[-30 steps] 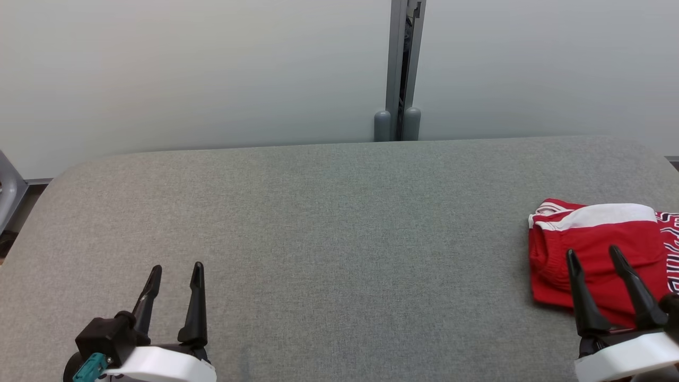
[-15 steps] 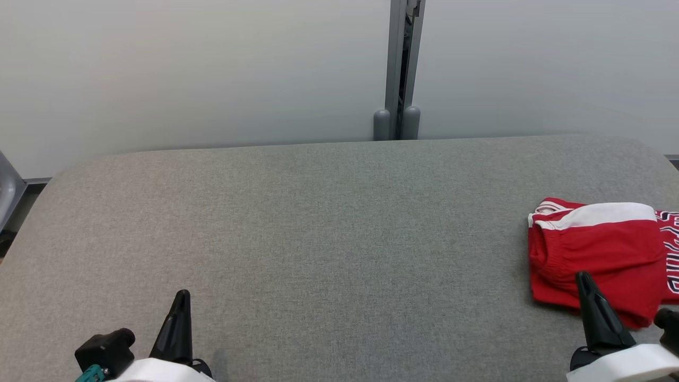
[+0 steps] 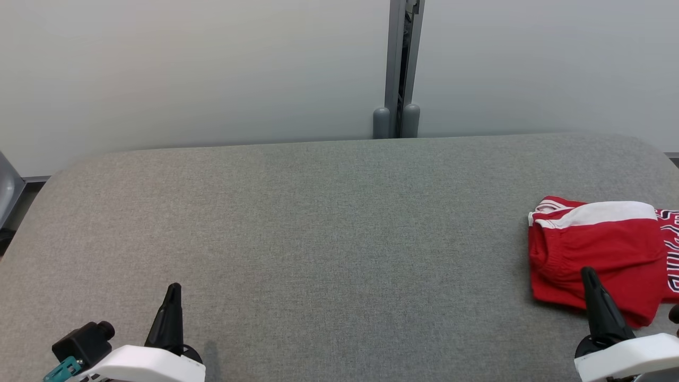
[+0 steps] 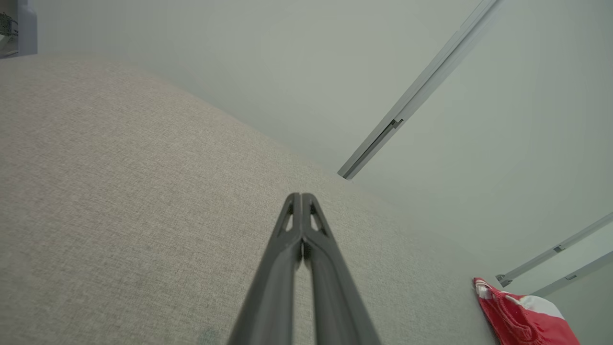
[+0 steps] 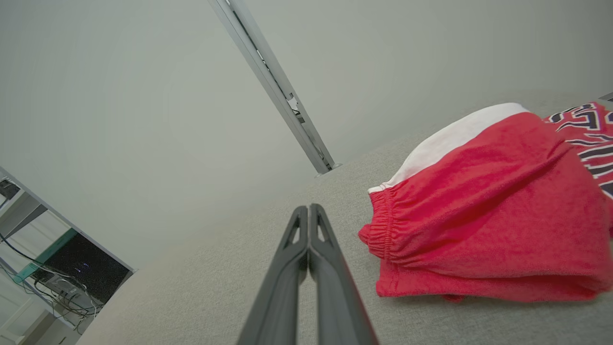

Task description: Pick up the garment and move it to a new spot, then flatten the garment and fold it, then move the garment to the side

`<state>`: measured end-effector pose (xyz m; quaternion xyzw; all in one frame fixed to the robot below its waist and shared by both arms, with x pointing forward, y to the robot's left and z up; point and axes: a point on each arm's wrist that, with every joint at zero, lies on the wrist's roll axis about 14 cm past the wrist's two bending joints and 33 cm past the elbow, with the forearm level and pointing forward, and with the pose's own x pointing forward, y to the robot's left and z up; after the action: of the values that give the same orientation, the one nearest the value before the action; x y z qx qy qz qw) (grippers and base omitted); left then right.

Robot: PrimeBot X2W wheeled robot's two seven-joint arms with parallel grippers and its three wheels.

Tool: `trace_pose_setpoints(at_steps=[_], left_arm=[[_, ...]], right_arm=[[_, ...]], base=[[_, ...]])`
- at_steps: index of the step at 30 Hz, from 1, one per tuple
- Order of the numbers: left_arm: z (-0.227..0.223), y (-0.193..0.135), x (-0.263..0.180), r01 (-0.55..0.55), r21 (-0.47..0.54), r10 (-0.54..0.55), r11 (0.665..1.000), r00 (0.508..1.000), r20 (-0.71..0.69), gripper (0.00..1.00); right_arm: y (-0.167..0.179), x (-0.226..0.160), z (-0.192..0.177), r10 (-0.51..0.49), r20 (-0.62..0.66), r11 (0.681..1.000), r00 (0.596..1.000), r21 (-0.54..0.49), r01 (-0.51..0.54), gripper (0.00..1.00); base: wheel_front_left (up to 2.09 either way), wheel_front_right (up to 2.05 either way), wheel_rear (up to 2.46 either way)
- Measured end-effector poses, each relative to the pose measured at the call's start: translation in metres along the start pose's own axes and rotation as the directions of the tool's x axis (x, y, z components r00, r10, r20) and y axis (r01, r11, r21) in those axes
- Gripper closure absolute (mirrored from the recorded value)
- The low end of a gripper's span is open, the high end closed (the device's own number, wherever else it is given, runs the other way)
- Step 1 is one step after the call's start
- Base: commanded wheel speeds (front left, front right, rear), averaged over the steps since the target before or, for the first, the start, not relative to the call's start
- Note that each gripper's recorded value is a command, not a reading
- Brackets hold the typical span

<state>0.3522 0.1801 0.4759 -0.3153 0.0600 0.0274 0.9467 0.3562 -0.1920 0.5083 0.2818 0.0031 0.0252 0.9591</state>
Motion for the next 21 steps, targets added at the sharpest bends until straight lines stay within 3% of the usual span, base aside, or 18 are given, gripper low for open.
trace_pose_setpoints(at_steps=[21], left_arm=[[0.0053, 0.0017, 0.0096, -0.008, -0.268, 0.003, 0.963, 1.000, -0.019, 1.00]], right_arm=[[-0.0047, 0.0088, 0.0002, -0.031, -0.001, 0.959, 1.000, 0.282, 0.030, 1.00]], base=[[0.00, 0.00, 0.00]])
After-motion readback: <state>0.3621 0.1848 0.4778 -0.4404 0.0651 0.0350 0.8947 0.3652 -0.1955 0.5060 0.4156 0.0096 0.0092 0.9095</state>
